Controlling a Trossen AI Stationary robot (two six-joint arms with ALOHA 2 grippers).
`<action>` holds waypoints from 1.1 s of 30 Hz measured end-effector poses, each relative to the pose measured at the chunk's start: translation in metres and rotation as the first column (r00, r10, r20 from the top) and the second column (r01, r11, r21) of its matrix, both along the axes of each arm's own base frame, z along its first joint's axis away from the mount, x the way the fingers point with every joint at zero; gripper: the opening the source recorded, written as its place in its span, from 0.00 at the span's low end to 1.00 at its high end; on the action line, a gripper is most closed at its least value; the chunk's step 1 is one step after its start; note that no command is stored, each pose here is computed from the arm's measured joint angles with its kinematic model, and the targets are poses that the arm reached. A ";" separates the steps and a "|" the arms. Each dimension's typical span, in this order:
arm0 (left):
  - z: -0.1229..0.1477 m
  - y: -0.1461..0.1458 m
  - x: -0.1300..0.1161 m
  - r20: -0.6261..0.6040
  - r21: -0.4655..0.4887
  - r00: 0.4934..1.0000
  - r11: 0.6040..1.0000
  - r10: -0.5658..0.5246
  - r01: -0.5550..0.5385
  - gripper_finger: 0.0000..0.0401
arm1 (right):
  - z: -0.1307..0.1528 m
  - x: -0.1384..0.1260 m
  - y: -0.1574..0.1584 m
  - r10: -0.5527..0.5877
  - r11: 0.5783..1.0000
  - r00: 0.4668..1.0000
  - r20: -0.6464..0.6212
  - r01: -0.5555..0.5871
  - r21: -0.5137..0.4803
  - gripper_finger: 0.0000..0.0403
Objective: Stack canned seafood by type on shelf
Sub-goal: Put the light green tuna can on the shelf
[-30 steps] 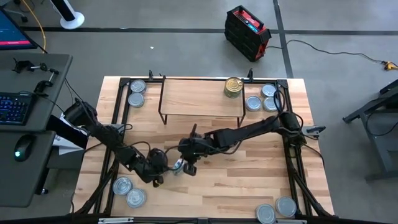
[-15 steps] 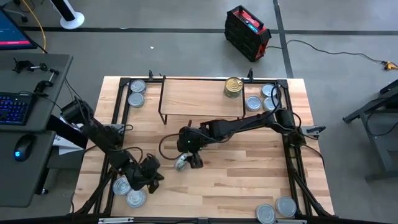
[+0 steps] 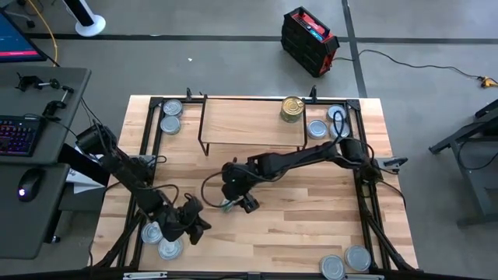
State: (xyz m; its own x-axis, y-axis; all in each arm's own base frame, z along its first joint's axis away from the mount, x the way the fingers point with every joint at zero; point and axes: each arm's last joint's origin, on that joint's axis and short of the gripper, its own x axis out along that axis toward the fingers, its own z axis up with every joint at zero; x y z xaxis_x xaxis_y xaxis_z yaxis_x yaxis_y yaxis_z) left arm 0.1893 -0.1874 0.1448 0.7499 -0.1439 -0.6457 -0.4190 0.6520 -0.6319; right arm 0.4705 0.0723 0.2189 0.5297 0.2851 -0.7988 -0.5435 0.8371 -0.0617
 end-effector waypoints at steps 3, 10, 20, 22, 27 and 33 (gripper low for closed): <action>0.002 0.001 0.003 0.011 -0.012 1.000 1.000 0.012 -0.012 0.00 | -0.009 0.004 0.000 0.009 0.999 1.000 0.009 -0.008 -0.043 0.70; 0.003 0.002 0.006 0.020 -0.021 1.000 1.000 0.019 -0.019 0.00 | -0.031 0.006 0.003 0.042 0.999 0.997 -0.059 -0.044 -0.033 0.70; 0.009 0.002 0.005 0.040 0.033 0.997 0.998 -0.059 0.058 0.00 | -0.038 0.009 0.019 0.038 0.997 0.999 -0.033 -0.040 -0.059 0.44; 0.015 0.004 0.003 0.053 0.048 0.995 0.996 -0.082 0.079 0.00 | -0.039 0.008 0.022 0.014 0.999 0.999 -0.042 -0.016 -0.052 0.34; 0.043 0.016 -0.006 0.114 0.100 0.985 0.988 -0.129 0.118 0.00 | -0.015 -0.002 0.027 -0.109 0.993 0.991 -0.079 0.112 0.027 0.29; 0.077 0.039 -0.015 0.259 0.233 0.962 0.972 -0.084 0.023 0.00 | 0.064 -0.038 0.013 -0.278 0.959 0.960 0.016 0.278 -0.045 0.29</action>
